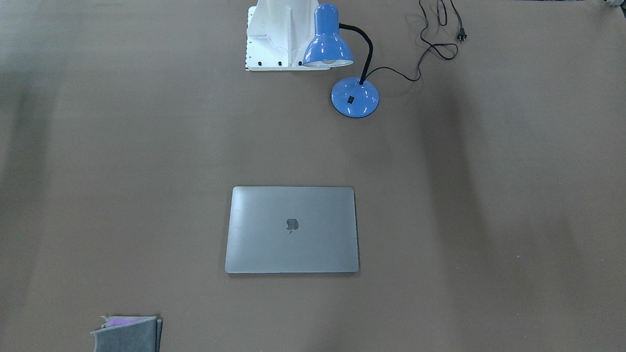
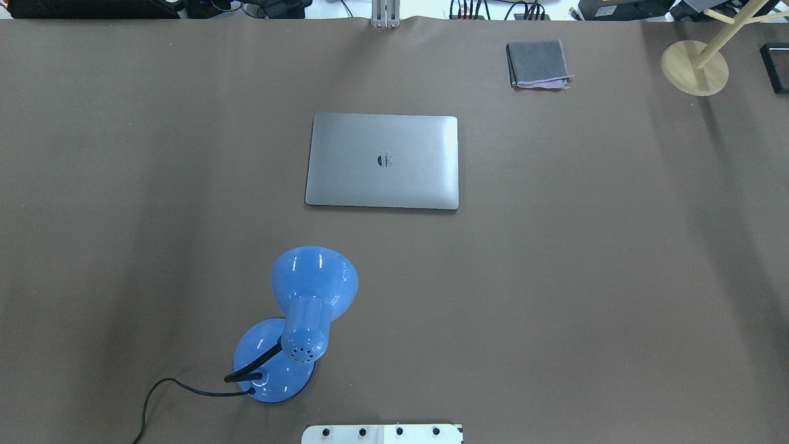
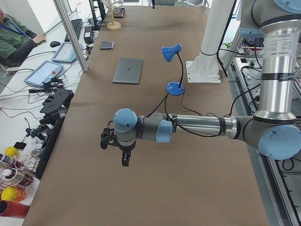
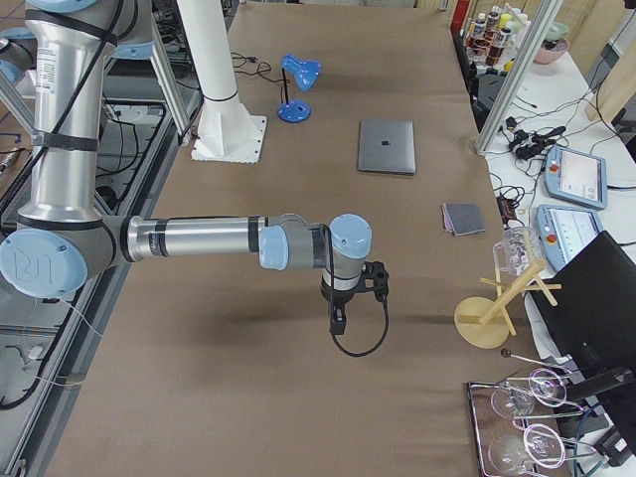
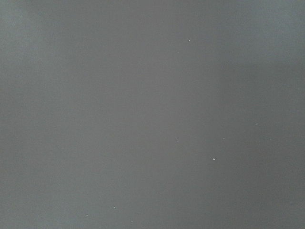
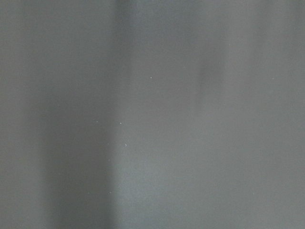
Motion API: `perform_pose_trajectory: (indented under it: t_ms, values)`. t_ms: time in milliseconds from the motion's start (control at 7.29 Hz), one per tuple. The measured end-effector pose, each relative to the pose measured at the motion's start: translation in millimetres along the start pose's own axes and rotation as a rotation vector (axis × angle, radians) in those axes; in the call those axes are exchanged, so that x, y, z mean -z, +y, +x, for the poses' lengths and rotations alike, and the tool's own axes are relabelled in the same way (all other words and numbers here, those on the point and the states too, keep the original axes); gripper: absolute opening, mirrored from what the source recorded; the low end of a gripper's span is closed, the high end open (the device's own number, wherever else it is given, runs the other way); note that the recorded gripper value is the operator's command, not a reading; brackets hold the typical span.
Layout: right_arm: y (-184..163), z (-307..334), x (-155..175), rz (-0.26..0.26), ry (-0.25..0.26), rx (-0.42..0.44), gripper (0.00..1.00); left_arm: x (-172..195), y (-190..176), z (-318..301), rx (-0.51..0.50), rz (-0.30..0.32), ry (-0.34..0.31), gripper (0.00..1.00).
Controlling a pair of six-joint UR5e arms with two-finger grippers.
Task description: Close laptop
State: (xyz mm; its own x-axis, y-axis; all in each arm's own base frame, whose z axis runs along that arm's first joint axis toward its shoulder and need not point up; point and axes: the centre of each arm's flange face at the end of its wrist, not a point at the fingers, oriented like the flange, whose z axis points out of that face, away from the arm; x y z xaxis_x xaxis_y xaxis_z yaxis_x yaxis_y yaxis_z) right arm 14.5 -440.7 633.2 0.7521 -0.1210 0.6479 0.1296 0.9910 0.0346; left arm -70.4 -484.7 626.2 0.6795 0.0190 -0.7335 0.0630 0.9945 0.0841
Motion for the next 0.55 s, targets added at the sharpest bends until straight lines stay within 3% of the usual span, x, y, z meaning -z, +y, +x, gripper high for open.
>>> perform_pose_trajectory:
  t_ms: [548]
  values:
    - [-0.3, -1.3, -0.8, -0.003, 0.000, 0.002, 1.00, -0.6, 0.4, 0.1, 0.000, -0.002, 0.000, 0.99]
